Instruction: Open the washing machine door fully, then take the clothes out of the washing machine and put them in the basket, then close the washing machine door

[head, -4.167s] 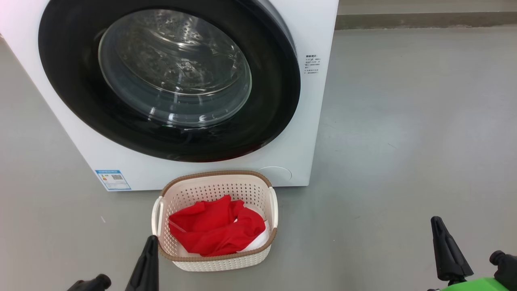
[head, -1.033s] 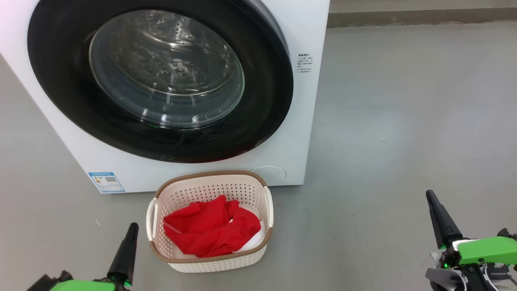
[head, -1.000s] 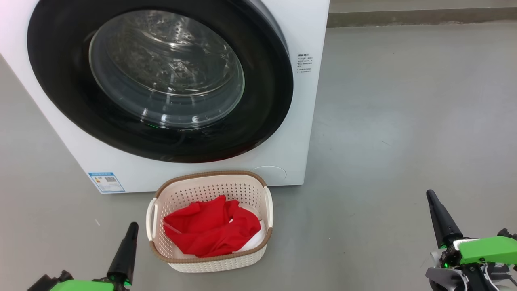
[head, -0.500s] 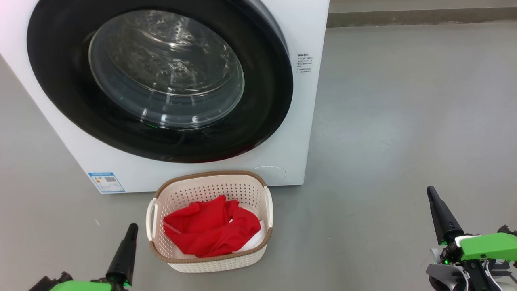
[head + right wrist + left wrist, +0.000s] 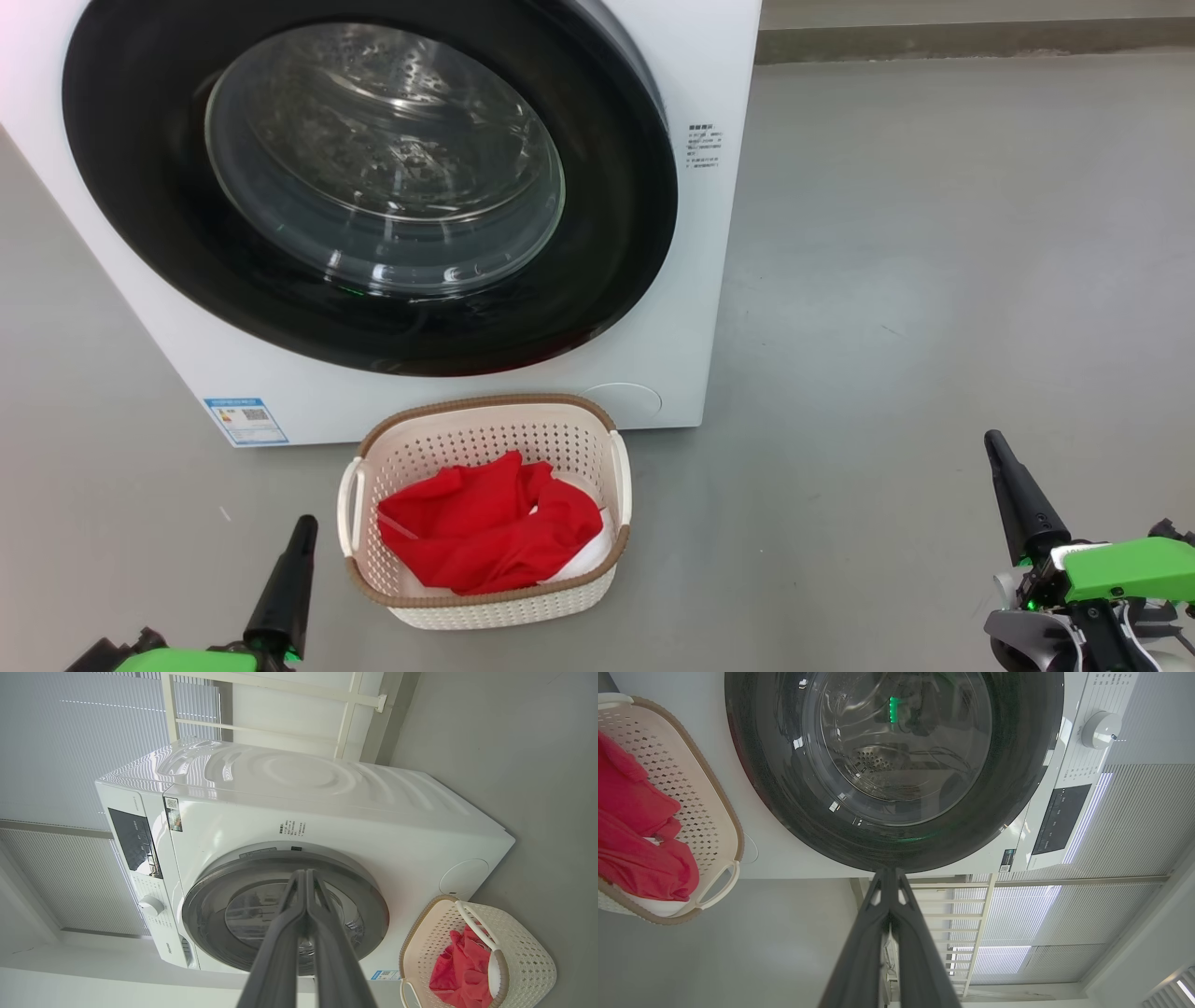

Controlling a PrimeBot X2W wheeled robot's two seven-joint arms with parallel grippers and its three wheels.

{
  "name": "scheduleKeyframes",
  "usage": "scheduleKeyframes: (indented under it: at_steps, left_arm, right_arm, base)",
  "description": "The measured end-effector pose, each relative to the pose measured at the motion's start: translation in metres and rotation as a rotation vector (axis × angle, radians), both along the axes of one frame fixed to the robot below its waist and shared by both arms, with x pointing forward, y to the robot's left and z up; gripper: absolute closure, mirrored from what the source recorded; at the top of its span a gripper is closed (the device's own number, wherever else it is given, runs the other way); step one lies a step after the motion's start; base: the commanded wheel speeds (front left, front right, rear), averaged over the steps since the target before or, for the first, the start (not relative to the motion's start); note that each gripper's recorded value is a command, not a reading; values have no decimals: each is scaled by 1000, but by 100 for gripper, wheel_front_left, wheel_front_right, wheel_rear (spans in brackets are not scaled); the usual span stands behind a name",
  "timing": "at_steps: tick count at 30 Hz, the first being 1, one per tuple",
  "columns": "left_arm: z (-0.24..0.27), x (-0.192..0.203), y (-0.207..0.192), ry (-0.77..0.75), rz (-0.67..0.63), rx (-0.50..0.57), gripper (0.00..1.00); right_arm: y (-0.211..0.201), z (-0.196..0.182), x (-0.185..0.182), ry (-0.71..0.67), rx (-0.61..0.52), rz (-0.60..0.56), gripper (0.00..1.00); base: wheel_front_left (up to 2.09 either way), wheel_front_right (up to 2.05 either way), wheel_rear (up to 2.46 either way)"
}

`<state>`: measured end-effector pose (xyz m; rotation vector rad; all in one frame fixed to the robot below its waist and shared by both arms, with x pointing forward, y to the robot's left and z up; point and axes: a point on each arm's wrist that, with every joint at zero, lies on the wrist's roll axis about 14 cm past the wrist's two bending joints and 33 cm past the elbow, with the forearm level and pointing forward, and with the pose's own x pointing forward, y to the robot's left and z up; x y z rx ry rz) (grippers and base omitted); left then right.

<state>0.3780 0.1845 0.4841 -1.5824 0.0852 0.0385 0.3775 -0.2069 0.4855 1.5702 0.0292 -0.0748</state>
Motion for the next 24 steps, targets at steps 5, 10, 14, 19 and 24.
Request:
scheduleKeyframes:
  at_steps: [5,10,14,19,24]
  left_arm:
    - [0,0,0,0,1,0,100]
    - [0,0,0,0,-1,-1,100]
    - [0,0,1,0,0,-1,100]
    - [0,0,1,0,1,-1,100]
    - [0,0,1,0,2,-1,100]
  right_arm:
    - [0,0,0,0,0,0,100]
    - [0,0,0,0,0,0,100]
    - [0,0,0,0,0,0,100]
    - [0,0,0,0,0,-1,100]
    - [0,0,0,0,0,-1,100]
  base:
    - [0,0,0]
    - [0,0,0]
    - [0,0,0]
    - [0,0,0]
    - [0,0,0]
